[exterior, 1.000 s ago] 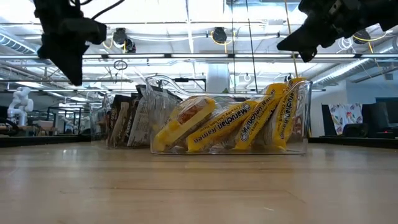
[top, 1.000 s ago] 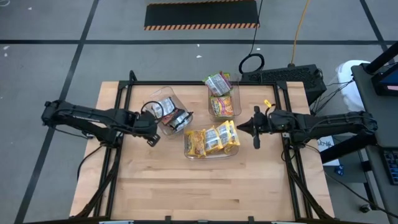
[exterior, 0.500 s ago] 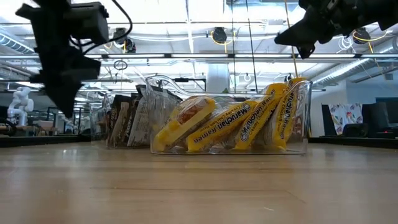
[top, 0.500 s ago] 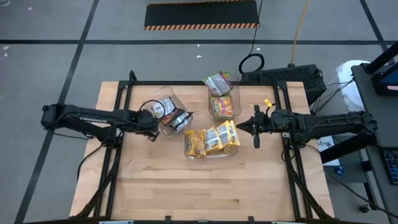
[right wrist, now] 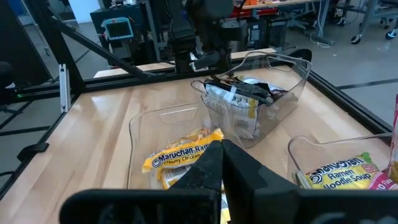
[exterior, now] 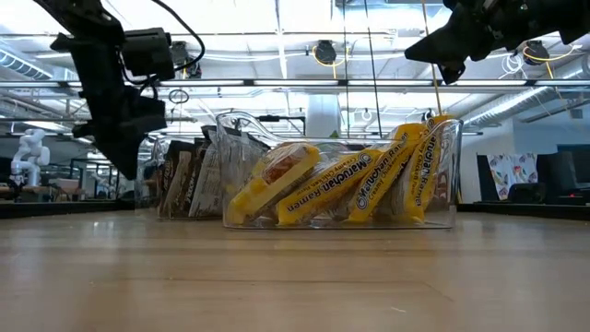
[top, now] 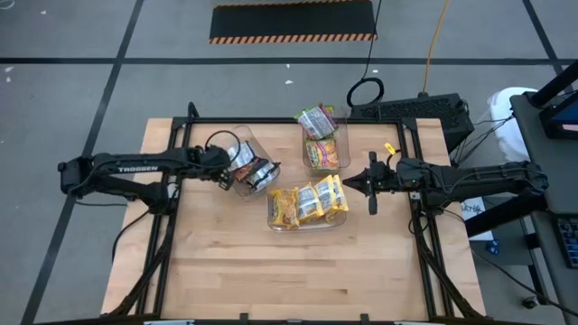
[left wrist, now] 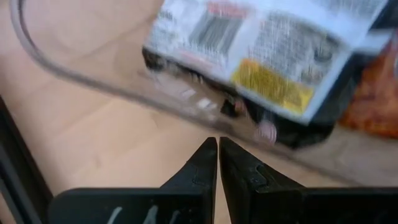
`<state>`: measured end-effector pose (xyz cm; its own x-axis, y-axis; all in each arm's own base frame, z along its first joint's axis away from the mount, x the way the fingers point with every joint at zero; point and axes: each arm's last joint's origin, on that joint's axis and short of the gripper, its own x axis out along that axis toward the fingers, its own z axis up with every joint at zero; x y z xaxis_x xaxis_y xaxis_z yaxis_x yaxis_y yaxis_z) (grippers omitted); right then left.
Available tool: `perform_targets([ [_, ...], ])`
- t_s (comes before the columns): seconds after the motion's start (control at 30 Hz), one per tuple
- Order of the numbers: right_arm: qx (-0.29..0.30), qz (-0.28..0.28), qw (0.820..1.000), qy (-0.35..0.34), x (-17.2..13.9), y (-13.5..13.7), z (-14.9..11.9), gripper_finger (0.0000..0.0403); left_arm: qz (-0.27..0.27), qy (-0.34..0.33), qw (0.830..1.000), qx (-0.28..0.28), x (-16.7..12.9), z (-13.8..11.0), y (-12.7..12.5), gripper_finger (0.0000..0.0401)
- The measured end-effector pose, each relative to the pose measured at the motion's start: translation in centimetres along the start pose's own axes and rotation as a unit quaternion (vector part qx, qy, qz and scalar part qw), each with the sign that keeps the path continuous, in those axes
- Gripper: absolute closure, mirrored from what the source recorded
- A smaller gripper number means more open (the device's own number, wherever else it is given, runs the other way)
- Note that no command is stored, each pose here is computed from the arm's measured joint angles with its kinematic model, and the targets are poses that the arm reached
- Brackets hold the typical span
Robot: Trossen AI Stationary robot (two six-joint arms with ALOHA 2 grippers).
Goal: Sort Maruchan noodles
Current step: Adjust the transparent bins
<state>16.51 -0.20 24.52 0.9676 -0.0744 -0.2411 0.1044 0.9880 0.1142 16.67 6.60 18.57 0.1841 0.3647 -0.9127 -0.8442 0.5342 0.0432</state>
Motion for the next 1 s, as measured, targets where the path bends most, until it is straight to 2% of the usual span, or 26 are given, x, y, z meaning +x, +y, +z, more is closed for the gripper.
perform_targets([
  [0.63, 0.000, 0.000, 1.000, 0.000, 0.0, 0.0, 0.0, 0.0403, -0.048, -0.118, 0.992, -0.025, 0.6, 4.2, 1.5, 0.0375],
  [0.87, 0.000, 0.000, 1.000, 0.000, 0.0, 0.0, 0.0, 0.0403, -0.066, -0.126, 0.990, -0.024, 2.0, 5.3, 1.0, 0.0375],
  [1.0, 0.000, 0.000, 1.000, 0.000, 0.0, 0.0, 0.0, 0.0403, -0.089, -0.088, 0.992, -0.033, 2.8, 4.9, 0.7, 0.0375],
])
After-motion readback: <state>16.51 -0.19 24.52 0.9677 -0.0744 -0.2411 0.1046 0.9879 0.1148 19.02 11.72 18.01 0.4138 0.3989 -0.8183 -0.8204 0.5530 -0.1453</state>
